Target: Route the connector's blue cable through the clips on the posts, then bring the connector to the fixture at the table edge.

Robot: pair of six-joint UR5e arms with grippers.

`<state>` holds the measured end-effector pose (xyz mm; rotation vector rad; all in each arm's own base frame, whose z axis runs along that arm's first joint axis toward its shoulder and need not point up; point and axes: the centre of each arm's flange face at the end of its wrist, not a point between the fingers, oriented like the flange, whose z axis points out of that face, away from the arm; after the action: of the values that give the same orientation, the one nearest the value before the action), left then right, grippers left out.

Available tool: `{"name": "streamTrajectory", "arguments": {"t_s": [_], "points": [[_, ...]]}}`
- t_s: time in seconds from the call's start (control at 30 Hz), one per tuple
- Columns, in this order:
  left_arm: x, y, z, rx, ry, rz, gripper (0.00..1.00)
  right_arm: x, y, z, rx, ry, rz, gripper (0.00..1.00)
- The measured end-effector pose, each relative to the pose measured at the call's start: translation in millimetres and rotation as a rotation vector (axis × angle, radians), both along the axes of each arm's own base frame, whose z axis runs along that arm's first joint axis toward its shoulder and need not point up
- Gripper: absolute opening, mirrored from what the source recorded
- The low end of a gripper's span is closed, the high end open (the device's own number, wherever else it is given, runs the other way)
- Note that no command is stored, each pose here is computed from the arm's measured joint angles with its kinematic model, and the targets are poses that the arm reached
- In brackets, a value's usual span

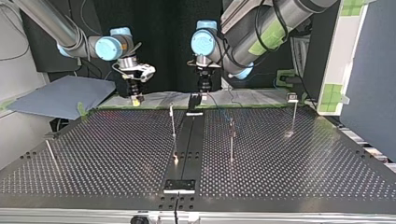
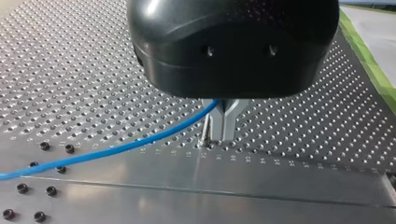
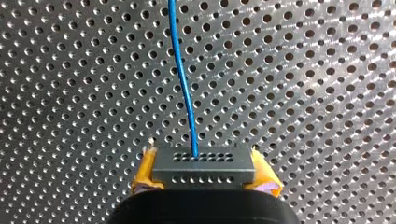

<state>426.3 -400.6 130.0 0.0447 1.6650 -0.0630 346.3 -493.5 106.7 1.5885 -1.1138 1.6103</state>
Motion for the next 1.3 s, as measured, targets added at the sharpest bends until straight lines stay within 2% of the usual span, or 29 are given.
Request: {"name": "streamTrajectory", "arguments": {"t_s": [0.37, 0.93, 1.3], "points": [[2.0, -2.7, 1.2, -0.008, -0.01, -0.023, 0.0, -8.8, -10.0, 2.2, -0.023, -0.016, 0.006, 0.02], [-0.6, -14.2, -0.5, -0.044, -0.019, -0.092, 0.0, -23.0, -18.7, 0.8, -0.017, -0.014, -0.018, 0.02], [3.2, -17.4, 1.4, -0.066, -0.029, -0.116, 0.0, -31.9, -24.8, 0.4, -0.02, -0.019, -0.034, 0.02]]}}
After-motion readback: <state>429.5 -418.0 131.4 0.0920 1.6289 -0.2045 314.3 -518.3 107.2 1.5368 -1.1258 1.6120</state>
